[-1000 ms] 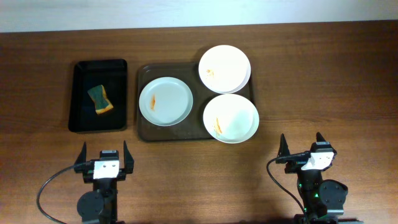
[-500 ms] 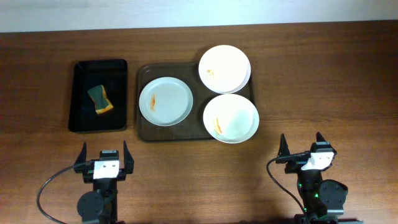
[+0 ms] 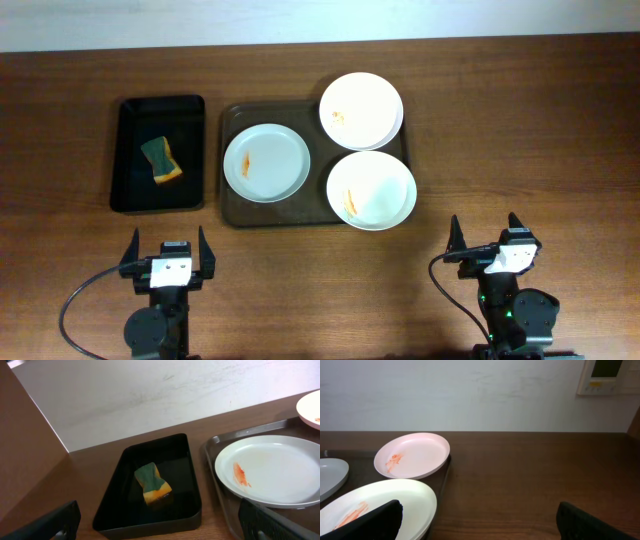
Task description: Clean dirty plates on tray and stack at the side
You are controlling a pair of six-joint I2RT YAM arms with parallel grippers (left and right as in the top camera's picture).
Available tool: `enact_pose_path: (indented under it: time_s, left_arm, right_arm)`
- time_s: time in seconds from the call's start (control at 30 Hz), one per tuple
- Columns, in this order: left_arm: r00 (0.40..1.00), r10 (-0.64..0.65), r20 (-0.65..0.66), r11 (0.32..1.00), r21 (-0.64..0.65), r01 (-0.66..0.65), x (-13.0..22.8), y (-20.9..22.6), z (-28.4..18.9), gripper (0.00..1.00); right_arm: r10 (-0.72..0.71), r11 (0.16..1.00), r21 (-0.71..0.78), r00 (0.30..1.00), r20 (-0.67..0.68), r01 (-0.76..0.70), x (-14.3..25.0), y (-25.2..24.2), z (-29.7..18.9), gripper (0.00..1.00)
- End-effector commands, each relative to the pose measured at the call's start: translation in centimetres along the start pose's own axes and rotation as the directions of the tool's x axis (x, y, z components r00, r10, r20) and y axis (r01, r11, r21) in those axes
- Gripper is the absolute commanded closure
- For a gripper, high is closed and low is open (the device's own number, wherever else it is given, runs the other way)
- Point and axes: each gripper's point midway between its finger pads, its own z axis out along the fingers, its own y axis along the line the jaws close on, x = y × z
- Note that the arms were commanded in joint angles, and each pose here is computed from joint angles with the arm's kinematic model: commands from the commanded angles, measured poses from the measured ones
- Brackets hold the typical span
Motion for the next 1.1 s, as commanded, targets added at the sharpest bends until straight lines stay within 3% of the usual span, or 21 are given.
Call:
enact_pose_path:
  time_s: [0.0, 0.27, 0.4, 0.5, 0.57, 0.63, 0.77, 0.87, 0.93, 1.03, 1.07]
  left_arm:
    - [1.000, 0.011, 0.001, 1.000, 0.000, -0.011, 0.1, 0.0, 0.0, 0.01]
    - [1.000, 0.009, 0.009, 1.000, 0.022, -0.009, -0.1, -0.3, 0.0, 0.01]
    - [1.000, 0.007, 0.018, 0.999, 0.039, -0.008, -0.3, -0.6, -0.1, 0.01]
    - [0.998, -0.027, 0.065, 0.992, 0.125, 0.018, -1.3, -2.0, -0.2, 0.01]
    - [0.988, -0.105, 0.109, 0.989, 0.119, 0.092, -4.9, -0.9, -1.0, 0.01]
    - [0.989, -0.106, 0.104, 0.988, 0.120, 0.093, -6.7, -0.4, -1.5, 0.01]
    - [0.994, -0.108, -0.009, 0.980, 0.169, 0.108, -12.0, 0.8, -0.8, 0.01]
    - [0.978, -0.105, -0.181, 0.961, 0.233, 0.146, -14.0, 0.8, 1.8, 0.01]
    - [0.929, -0.091, -0.359, 0.942, 0.272, 0.197, -13.9, 0.4, 4.0, 0.01]
    - [0.756, -0.040, -0.653, 0.905, 0.296, 0.304, -11.4, -0.6, 6.9, 0.01]
    - [0.690, -0.057, -0.721, 0.842, 0.336, 0.421, -11.4, -2.5, 8.3, 0.01]
  right_arm:
    - [0.011, 1.000, -0.003, 1.000, -0.003, -0.011, 0.2, 0.1, 0.0, 0.01]
    - [0.011, 1.000, -0.009, 1.000, 0.002, -0.011, 0.1, 0.2, 0.0, 0.02]
    - [0.005, 0.997, -0.074, 0.995, 0.095, 0.002, -2.2, 1.3, -0.2, 0.02]
    - [0.002, 0.991, -0.134, 0.990, 0.141, 0.018, -3.3, 2.4, -0.4, 0.01]
    - [-0.003, 0.983, -0.177, 0.978, 0.207, 0.040, -6.2, 3.2, -1.2, 0.02]
    - [-0.005, 0.981, -0.189, 0.969, 0.247, 0.054, -8.2, 3.5, -1.9, 0.02]
    - [-0.007, 0.970, -0.232, 0.962, 0.272, 0.073, -13.5, 4.4, -2.5, 0.02]
    - [0.000, 0.954, -0.298, 0.989, 0.146, 0.044, -15.9, 5.3, -0.5, 0.02]
    - [0.010, 0.944, -0.330, 1.000, -0.003, -0.010, -17.2, 5.6, 1.9, 0.02]
    - [0.029, 0.937, -0.323, 0.954, -0.299, -0.130, -17.6, 5.7, 5.4, 0.02]
    - [0.037, 0.930, -0.317, 0.904, -0.425, -0.187, -17.4, 5.8, 7.0, 0.02]
